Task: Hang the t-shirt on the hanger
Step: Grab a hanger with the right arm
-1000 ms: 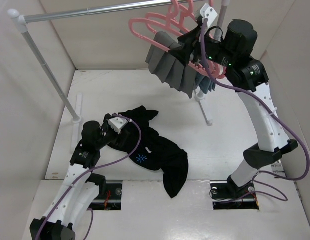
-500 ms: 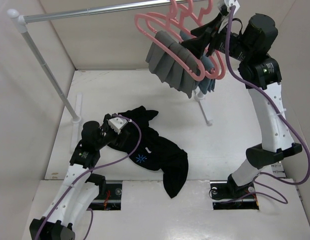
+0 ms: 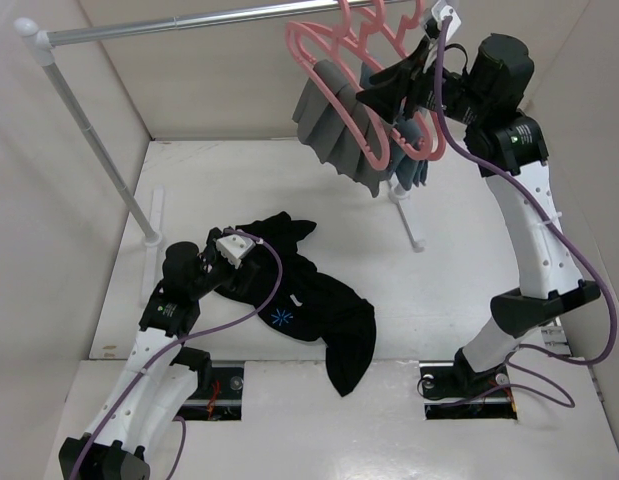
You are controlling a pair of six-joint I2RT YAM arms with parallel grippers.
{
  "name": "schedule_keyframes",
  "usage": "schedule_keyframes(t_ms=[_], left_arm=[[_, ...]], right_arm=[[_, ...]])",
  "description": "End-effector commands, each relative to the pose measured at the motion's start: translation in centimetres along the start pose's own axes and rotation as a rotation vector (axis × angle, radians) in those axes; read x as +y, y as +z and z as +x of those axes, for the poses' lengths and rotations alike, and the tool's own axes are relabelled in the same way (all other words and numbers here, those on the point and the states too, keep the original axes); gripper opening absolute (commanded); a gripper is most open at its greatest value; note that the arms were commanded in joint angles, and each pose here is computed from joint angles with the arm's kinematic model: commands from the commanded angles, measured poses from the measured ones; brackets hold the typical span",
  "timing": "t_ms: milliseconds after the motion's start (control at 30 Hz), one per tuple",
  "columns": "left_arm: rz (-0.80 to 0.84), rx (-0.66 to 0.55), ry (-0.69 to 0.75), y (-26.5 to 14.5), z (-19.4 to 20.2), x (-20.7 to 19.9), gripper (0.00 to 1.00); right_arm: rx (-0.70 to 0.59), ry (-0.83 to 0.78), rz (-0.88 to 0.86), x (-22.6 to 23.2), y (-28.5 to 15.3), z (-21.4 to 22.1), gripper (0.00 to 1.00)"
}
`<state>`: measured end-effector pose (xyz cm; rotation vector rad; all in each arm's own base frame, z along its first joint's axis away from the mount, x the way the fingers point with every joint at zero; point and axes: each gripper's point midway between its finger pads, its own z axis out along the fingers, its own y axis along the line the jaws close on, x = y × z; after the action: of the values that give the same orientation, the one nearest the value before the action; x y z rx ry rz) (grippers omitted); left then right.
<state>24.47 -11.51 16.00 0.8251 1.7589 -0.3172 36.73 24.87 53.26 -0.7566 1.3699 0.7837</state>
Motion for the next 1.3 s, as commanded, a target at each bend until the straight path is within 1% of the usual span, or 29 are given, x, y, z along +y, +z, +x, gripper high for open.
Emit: schedule_keyframes(t_ms=[0, 33, 100, 133, 167, 233, 267, 300, 433, 467, 667, 767, 833, 900, 1000, 1033, 1067, 1200, 1267], left_arm=[[0.01, -0.039, 0.016, 0.1, -0.8, -0.1, 0.69], [0.013, -0.031, 0.013, 0.2, -0.4, -0.3, 0.69], [0.013, -0.031, 0.012, 0.2, -0.4, -0.3, 0.69], [0.013, -0.031, 0.012, 0.2, -0.4, -0.3, 0.69], [0.013, -0.031, 0.012, 0.2, -0.4, -0.3, 0.69], [0.013, -0.031, 0.012, 0.2, -0.4, -0.3, 0.69], [0.013, -0.031, 0.012, 0.2, -0.4, -0.3, 0.69], [0.013, -0.031, 0.012, 0.2, -0.4, -0.3, 0.69], [0.013, -0.031, 0.012, 0.2, -0.4, -0.3, 0.69], [0.013, -0.031, 0.012, 0.2, -0.4, -0.3, 0.69], [0.013, -0.031, 0.012, 0.2, -0.4, -0.3, 0.69], [0.013, -0.031, 0.022, 0.2, -0.4, -0.2, 0.69], [0.013, -0.031, 0.022, 0.2, -0.4, -0.2, 0.69], [0.013, -0.031, 0.022, 0.2, -0.4, -0.2, 0.69], [0.013, -0.031, 0.022, 0.2, -0.4, -0.2, 0.69], [0.013, -0.031, 0.022, 0.2, -0.4, -0.2, 0.69], [0.013, -0.031, 0.022, 0.2, -0.4, -0.2, 0.69], [0.009, -0.039, 0.026, 0.2, -0.6, -0.1, 0.69], [0.009, -0.039, 0.026, 0.2, -0.6, -0.1, 0.69]], right_arm=[[-0.016, 0.003, 0.044, -0.4, 0.0, -0.5, 0.55], [-0.016, 0.004, 0.061, -0.7, 0.0, -0.5, 0.55], [0.037, 0.031, 0.096, -1.2, 0.7, 1.4, 0.51], [0.041, 0.021, 0.157, -1.9, 0.5, 1.2, 0.5], [0.074, 0.026, 0.164, -1.5, 1.0, 2.1, 0.5], [0.09, -0.008, 0.22, -1.9, 1.2, 2.1, 0.48], [0.122, -0.006, 0.221, -1.4, 1.7, 2.9, 0.48], [0.114, -0.027, 0.234, -1.3, 1.7, 2.3, 0.48], [0.126, -0.038, 0.28, -1.4, 2.1, 2.6, 0.48], [0.138, -0.037, 0.323, -2.1, 1.8, 2.8, 0.48], [0.154, -0.056, 0.348, -2.2, 2.1, 3.2, 0.48], [0.199, -0.065, 0.353, -3.0, 3.2, 5.1, 0.48], [0.2, -0.068, 0.37, -3.1, 3.4, 5.1, 0.48], [0.207, -0.078, 0.382, -3.6, 3.6, 5.4, 0.46], [0.206, -0.088, 0.382, -3.7, 3.8, 5.4, 0.22], [0.205, -0.088, 0.364, -3.1, 4.0, 5.5, 0.08], [0.186, -0.102, 0.364, -3.0, 3.7, 4.6, 0.0], [0.159, -0.12, 0.354, -2.1, 2.9, 3.3, 0.0], [0.116, -0.141, 0.343, -0.8, 2.5, 1.8, 0.0]])
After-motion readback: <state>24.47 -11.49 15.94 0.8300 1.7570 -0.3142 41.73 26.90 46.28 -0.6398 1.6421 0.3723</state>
